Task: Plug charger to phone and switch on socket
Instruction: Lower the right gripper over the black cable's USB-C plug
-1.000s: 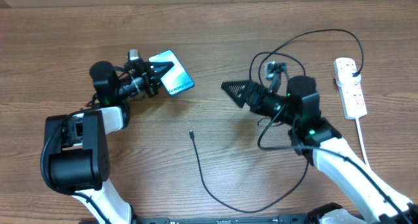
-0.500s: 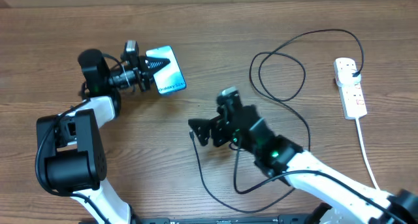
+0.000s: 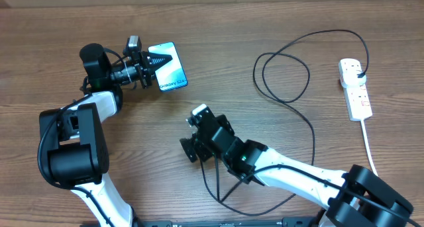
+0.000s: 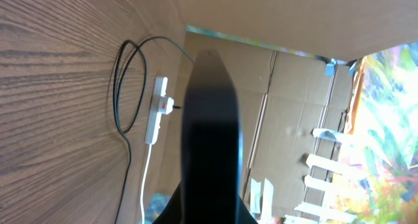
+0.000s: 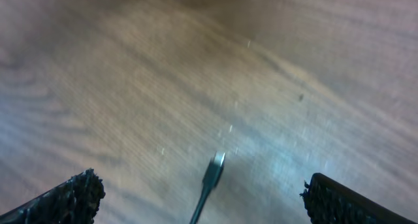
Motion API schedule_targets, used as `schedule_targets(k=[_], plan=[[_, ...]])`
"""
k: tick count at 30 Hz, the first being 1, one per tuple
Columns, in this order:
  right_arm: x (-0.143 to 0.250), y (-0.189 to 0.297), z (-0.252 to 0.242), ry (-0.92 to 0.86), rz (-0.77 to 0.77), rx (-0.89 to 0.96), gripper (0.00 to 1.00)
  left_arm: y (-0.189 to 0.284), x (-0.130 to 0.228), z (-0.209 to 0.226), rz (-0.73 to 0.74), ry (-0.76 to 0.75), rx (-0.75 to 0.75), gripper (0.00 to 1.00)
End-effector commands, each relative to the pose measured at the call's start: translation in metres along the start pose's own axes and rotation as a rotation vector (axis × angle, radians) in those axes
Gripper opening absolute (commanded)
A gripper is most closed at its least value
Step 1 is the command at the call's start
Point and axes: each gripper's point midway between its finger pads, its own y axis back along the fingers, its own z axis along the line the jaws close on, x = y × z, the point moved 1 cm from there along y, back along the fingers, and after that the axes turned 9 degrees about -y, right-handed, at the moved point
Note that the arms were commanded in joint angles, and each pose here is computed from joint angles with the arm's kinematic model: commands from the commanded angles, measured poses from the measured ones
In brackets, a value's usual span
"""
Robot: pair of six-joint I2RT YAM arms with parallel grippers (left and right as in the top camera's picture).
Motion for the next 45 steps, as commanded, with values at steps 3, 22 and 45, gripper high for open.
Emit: schedule_targets(k=[3,22,45], plan=[[-0.012,-0.012,0.008,-0.017,-0.019,0.026,1.0,0.0,0.002,-0.008,0.036,-0.055,0.015,0.04],[0.029,-0.048,0.013,-0.118,0.18,0.151,0.81,0.0,0.007,-0.01,0.069,-0.078,0.023,0.04],[0.044,-0.061,-0.002,-0.168,0.212,0.206,0.54,0.0,0.007,-0.01,0.069,-0.074,0.023,0.05]])
